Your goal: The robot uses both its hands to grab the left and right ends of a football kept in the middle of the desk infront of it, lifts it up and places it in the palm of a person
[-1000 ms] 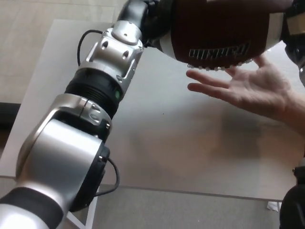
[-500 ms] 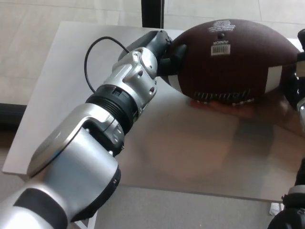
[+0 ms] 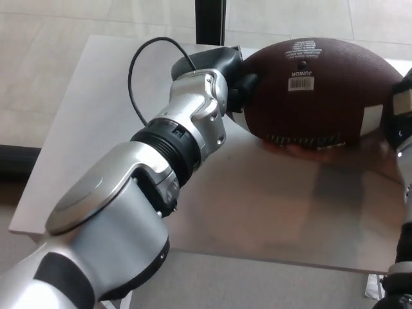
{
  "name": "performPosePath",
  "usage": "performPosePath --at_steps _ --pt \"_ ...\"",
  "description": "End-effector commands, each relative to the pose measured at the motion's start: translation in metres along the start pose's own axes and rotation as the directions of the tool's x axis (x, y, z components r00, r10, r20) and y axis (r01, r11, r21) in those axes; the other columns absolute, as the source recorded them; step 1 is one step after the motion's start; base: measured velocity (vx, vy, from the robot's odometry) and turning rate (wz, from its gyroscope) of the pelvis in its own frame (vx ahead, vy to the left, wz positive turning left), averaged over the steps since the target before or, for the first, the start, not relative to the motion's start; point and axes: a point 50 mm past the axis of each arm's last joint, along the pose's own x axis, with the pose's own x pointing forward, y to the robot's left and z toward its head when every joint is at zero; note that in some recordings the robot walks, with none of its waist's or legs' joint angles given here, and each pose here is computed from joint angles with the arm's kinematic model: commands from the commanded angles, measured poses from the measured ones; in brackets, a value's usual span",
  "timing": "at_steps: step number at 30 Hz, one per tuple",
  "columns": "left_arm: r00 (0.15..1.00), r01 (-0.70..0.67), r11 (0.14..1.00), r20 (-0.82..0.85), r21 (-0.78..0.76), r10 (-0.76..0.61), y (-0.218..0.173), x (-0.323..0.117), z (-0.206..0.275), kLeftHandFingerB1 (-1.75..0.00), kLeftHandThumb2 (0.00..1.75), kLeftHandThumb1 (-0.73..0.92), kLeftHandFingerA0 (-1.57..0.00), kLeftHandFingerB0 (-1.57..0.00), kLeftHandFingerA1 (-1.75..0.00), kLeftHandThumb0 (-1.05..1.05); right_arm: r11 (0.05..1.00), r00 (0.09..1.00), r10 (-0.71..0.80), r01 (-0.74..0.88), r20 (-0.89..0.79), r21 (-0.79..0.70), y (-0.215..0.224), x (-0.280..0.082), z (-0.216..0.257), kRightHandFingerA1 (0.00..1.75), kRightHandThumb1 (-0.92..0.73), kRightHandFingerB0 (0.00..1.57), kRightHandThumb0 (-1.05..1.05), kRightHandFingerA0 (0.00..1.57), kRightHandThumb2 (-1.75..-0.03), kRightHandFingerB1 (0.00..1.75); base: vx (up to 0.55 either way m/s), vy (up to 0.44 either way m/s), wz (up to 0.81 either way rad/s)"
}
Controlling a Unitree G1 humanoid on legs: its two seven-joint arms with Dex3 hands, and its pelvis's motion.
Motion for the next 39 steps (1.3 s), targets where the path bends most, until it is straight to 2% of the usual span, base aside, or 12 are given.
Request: performPosePath --at_steps 1,2,3,7,11,18,27,28,32,34,35,39 --pt "0.993 0.092 0.971 0.091 -0.223 -0.073 0.005 -0.003 0.006 0.0 0.87 0.52 0.0 0.0 -0.27 -0.89 0.906 0.998 0.053 -0.028 0.047 -0.422 -0.004 0.001 0.021 0.0 -0.9 0.0 -1.05 0.0 -0.68 0.0 0.0 0.0 0.0" --pt "0.992 0.079 0.959 0.112 -0.272 -0.049 0.014 -0.003 0.001 0.0 0.81 0.51 0.0 0.0 -0.31 -0.81 0.887 0.997 0.059 -0.032 0.044 -0.461 -0.004 0.0 0.027 0.0 -0.7 0.0 -1.01 0.0 -1.03 0.03 0.0 0.0 0.0" --pt "0.991 0.055 0.94 0.135 -0.335 -0.009 0.026 -0.003 -0.007 0.0 0.9 0.54 0.0 0.0 -0.24 -0.93 0.854 0.996 0.072 -0.036 0.049 -0.518 -0.004 0.0 0.035 0.0 -0.92 0.0 -1.05 0.0 -0.7 0.0 0.0 0.0 0.0" --pt "0.989 0.012 0.884 0.136 -0.467 0.058 0.058 -0.007 -0.031 0.0 0.89 0.52 -0.01 0.0 -0.31 -0.92 0.813 0.993 0.091 -0.033 0.072 -0.581 -0.008 -0.002 0.056 0.0 -0.71 0.0 -1.02 0.0 -1.02 0.02 0.0 0.0 0.0" --pt "0.977 -0.11 0.839 0.098 -0.533 0.19 0.106 -0.027 -0.084 0.0 0.87 0.52 0.0 0.0 -0.25 -0.89 0.738 0.983 0.105 0.026 0.152 -0.675 -0.016 -0.01 0.092 0.0 -0.92 0.0 -1.05 0.0 -0.7 0.02 0.0 0.0 0.0" --pt "0.948 -0.205 0.63 0.007 -0.749 0.318 0.126 -0.087 -0.19 0.0 0.77 0.45 0.0 0.0 -0.13 -0.87 0.627 0.943 0.152 0.139 0.295 -0.766 -0.049 -0.019 0.148 0.15 -0.81 0.0 -1.05 0.0 -1.21 0.0 0.0 0.0 0.0" --pt "0.887 -0.34 0.497 -0.098 -0.798 0.45 0.092 -0.183 -0.248 -0.03 0.82 0.48 0.0 0.0 -0.26 -0.88 0.6 0.889 0.261 0.158 0.378 -0.785 -0.079 -0.088 0.198 0.17 -0.7 0.0 -1.05 0.09 -1.19 0.16 0.0 0.0 0.0" --pt "0.88 -0.351 0.499 -0.097 -0.792 0.465 0.083 -0.196 -0.252 -0.07 0.62 0.68 0.0 0.0 -0.32 -0.7 0.603 0.878 0.284 0.149 0.385 -0.784 -0.084 -0.099 0.197 0.73 -0.71 0.0 -1.05 0.54 -1.18 0.14 0.0 0.0 0.0" --pt "0.849 -0.426 0.511 -0.134 -0.747 0.512 0.027 -0.299 -0.266 -0.12 0.93 0.55 -0.01 0.0 -0.45 -0.84 0.594 0.785 0.257 0.333 0.564 -0.733 -0.126 -0.178 0.168 0.21 -0.7 0.08 -0.96 0.09 -1.14 0.17 0.0 0.0 0.0" --pt "0.831 -0.465 0.491 -0.171 -0.737 0.53 0.015 -0.338 -0.273 -0.29 0.61 0.73 -0.07 -0.01 -0.51 -0.75 0.625 0.775 0.233 0.343 0.587 -0.702 -0.145 -0.207 0.149 0.22 -0.69 0.14 -0.87 0.0 -1.1 0.23 0.0 0.0 0.0" --pt "0.816 -0.491 0.47 -0.198 -0.733 0.542 0.011 -0.357 -0.277 -0.28 0.91 0.56 -0.07 -0.04 -0.55 -0.77 0.64 0.771 0.202 0.363 0.605 -0.677 -0.156 -0.221 0.141 0.28 -0.64 0.07 -0.78 0.0 -1.06 0.27 0.0 0.0 0.0" --pt "0.77 -0.579 0.433 -0.288 -0.691 0.569 -0.002 -0.401 -0.291 -0.29 0.63 0.73 -0.09 -0.01 -0.49 -0.7 0.661 0.713 0.028 0.513 0.7 -0.548 -0.187 -0.258 0.125 0.31 -0.83 0.24 -0.85 0.29 -0.66 0.29 0.0 0.0 0.0"
